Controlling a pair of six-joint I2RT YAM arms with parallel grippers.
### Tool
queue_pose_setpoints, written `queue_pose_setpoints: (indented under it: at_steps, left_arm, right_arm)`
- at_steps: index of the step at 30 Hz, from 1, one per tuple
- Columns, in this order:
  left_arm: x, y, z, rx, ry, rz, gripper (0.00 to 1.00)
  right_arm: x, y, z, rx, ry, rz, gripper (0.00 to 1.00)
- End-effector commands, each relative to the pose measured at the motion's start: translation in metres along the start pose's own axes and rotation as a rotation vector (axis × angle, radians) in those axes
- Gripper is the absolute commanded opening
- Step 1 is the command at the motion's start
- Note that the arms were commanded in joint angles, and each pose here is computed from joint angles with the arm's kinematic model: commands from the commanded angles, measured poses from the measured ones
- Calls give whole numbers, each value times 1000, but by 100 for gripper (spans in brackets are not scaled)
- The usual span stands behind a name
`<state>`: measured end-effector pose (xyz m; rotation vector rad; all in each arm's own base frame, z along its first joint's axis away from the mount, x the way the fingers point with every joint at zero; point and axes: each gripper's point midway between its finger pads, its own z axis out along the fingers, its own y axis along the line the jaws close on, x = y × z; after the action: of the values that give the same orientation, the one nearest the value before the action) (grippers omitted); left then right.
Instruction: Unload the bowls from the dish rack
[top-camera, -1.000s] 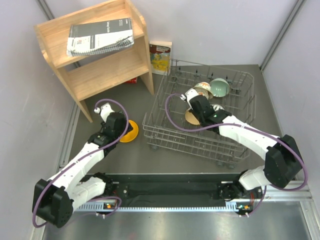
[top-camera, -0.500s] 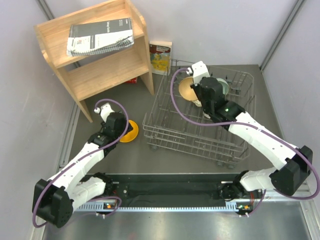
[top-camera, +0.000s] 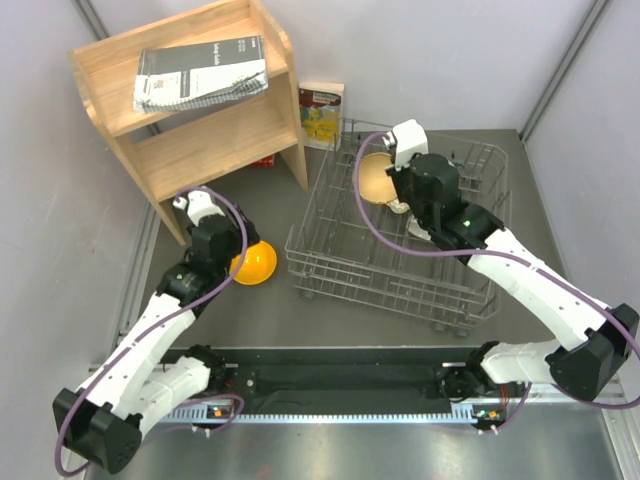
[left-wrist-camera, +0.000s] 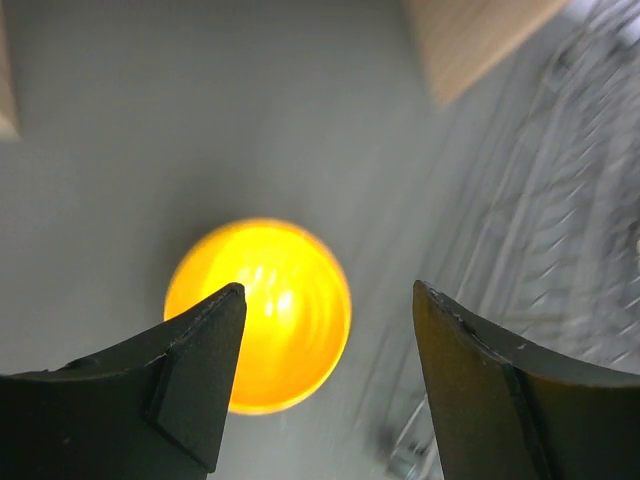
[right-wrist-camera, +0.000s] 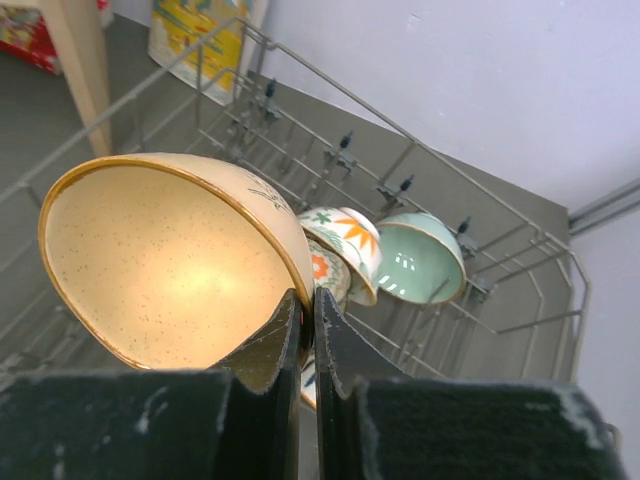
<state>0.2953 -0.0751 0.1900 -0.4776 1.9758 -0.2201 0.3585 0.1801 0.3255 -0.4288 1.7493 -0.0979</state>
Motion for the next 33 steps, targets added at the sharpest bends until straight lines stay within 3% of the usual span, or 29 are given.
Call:
queue_pose_setpoints:
  at_steps: [1, 8, 11, 23, 33]
  left_arm:
    - [-75, -25, -17, 53, -199, 26, 73]
    - [-86, -116, -37, 539, -231, 114, 73]
    - [-72, -142, -38, 664, -152, 183, 66]
    - [-73, -177, -56, 840, -80, 191, 67]
    - [-42, -184, -55, 897, 29, 226, 64]
  right_arm:
    - [-63, -8, -21, -52, -174, 184, 0]
    - [-50, 38, -22, -301, -153, 313, 0]
    - [-46, 58, -19, -391, -139, 303, 0]
    - [-22, 83, 16, -402, -34, 255, 0]
    - [-31, 106, 23, -432, -42, 259, 0]
